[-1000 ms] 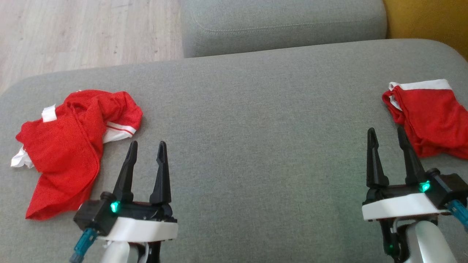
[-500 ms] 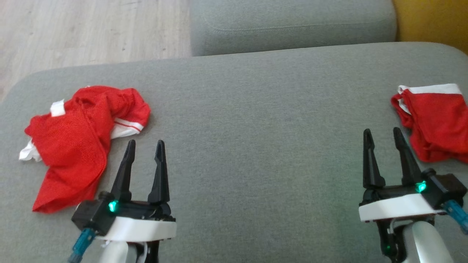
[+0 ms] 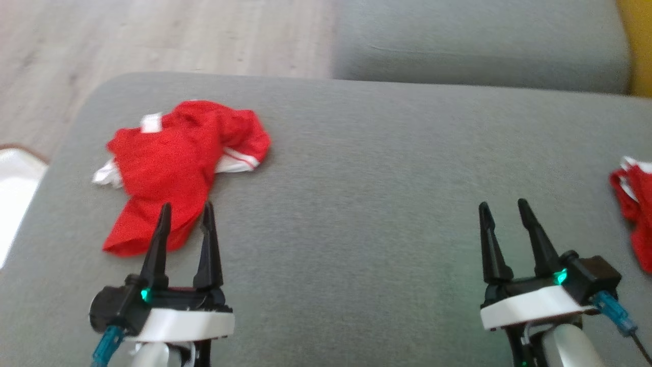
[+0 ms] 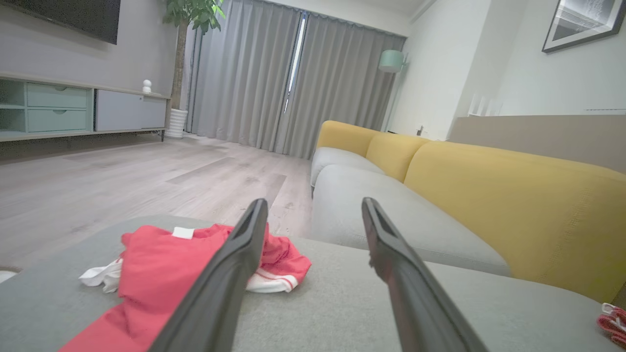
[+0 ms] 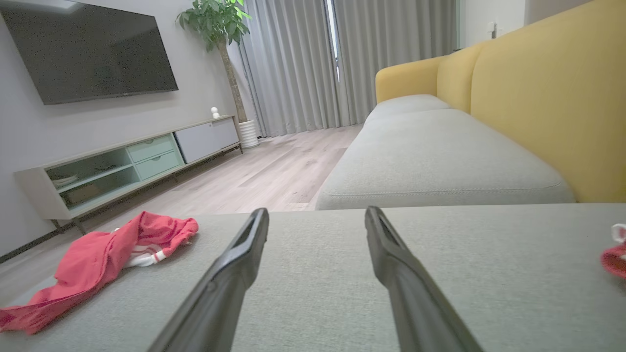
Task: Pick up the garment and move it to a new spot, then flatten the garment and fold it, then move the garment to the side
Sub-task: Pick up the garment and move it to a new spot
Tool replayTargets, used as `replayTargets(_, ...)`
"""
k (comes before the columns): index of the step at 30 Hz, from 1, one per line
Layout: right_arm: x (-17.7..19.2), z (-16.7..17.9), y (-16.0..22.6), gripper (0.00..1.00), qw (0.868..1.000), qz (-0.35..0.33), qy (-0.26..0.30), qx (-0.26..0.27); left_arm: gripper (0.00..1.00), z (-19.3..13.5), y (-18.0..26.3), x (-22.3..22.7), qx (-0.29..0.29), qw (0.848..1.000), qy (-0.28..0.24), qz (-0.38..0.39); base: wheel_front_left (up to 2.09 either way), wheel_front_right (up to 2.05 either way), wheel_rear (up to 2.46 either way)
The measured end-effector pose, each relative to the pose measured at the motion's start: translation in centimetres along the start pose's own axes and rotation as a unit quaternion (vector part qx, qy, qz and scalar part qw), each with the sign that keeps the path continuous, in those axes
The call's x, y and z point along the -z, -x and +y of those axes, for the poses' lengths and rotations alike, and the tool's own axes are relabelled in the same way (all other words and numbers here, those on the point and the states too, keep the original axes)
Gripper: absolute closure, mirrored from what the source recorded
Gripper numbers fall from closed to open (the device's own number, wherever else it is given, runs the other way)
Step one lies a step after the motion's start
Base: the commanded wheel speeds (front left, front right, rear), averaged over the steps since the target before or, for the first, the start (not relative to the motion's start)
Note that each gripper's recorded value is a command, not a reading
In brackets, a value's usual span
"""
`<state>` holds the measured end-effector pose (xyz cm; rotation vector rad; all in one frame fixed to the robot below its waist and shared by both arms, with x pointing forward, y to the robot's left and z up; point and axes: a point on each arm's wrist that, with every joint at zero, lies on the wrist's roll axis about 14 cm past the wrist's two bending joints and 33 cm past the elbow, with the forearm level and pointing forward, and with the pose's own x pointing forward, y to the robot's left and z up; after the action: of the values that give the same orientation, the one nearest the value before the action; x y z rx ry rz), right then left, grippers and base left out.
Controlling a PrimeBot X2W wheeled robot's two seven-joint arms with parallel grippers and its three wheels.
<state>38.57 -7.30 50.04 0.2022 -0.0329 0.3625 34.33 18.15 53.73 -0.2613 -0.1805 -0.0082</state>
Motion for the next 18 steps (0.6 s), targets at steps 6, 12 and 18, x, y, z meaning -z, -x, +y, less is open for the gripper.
replayTargets(6, 0.7, 3.9, -1.0, 0.0, 0.998, 0.01, -0.01, -0.058, 0.0, 3.3, 2.6, -1.3, -0.056, 0.998, -0.014, -0.015, 0.0, 0.0, 0.0)
replayTargets(12, 1.1, 7.0, -1.3, 0.0, 0.994, 0.019, -0.011, -0.106, 0.0, 5.1, 4.6, -2.1, -0.089, 0.995, -0.021, -0.026, 0.0, 0.0, 0.0)
replayTargets(18, 2.1, 9.0, -1.0, 0.0, 0.99, 0.035, -0.014, -0.135, 0.0, 6.9, 6.6, -2.7, -0.123, 0.991, -0.028, -0.033, 0.0, 0.0, 0.0)
